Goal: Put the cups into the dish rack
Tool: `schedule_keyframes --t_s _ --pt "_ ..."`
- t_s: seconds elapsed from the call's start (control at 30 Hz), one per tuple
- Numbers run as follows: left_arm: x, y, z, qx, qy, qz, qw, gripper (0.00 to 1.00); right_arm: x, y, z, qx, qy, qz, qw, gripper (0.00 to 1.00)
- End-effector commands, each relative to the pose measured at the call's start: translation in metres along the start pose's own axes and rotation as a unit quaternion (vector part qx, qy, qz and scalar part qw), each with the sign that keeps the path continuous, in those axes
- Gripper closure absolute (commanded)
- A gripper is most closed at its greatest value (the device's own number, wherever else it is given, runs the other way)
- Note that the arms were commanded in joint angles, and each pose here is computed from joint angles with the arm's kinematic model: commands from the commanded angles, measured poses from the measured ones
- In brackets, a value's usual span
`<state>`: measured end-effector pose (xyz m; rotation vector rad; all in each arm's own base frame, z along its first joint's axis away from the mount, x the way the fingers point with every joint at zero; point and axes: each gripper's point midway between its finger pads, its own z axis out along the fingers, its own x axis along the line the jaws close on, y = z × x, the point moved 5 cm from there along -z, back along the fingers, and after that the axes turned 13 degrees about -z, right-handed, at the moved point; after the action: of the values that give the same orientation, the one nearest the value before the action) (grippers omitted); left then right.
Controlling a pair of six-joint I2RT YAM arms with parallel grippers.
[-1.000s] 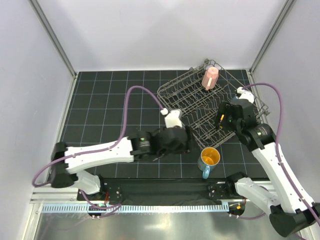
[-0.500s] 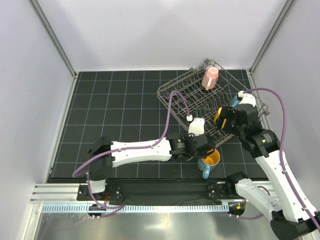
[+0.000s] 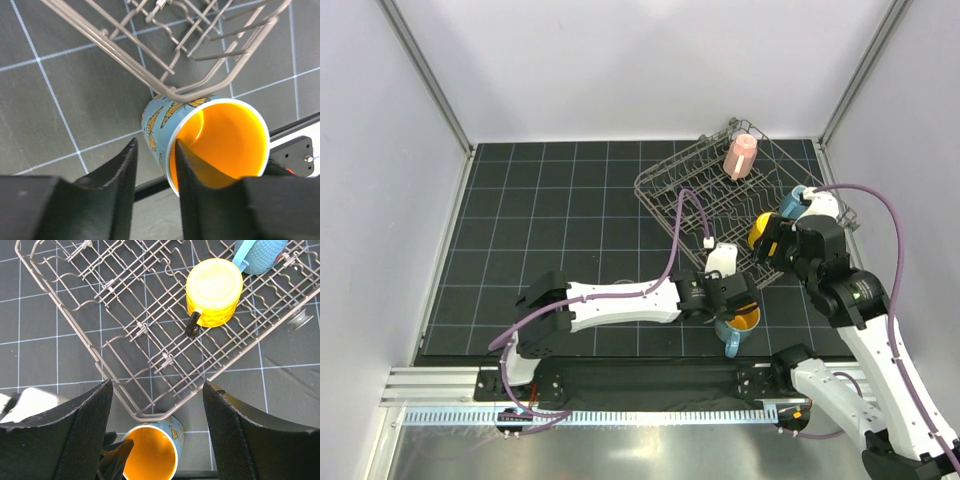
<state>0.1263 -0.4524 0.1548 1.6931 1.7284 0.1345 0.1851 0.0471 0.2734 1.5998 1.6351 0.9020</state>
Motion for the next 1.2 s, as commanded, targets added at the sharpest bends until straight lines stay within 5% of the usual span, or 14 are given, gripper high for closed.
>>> schedule_keyframes --t_s 0.0,0.1,0.23,0.43,0.7,0.93,1.17 --pt "-0.009 -0.002 0.002 0.006 -0.006 -0.008 1.000 0.67 0.000 0.009 -0.007 -0.024 0.005 -0.002 1.000 0.27" --pt "-0.008 -0.011 0.009 0.023 -0.004 -0.009 1.000 0.69 -0.001 0.008 -0.008 -0.024 0.004 -0.003 1.000 0.27" --pt "-0.006 -0.016 0.013 0.033 -0.001 -0.005 0.999 1.00 -0.003 0.011 -0.016 -0.032 0.004 -0.002 0.999 0.27" --pt "-0.001 -0.009 -0.001 0.025 -0.014 -0.003 1.000 1.00 0.012 0.011 -0.023 -0.032 0.074 -0.016 0.997 0.27" --pt "0.026 0.038 -0.077 -0.020 -0.115 -0.021 0.993 1.00 0.047 0.019 -0.033 -0.020 0.220 -0.067 0.973 0.27" --pt "0.091 0.097 -0.127 -0.077 -0.213 -0.107 0.968 1.00 0.098 0.036 -0.046 -0.009 0.418 -0.059 0.906 0.27" --pt "0.155 0.153 -0.181 -0.165 -0.236 -0.154 0.945 1.00 0.160 0.027 -0.062 0.033 0.572 -0.041 0.818 0.14"
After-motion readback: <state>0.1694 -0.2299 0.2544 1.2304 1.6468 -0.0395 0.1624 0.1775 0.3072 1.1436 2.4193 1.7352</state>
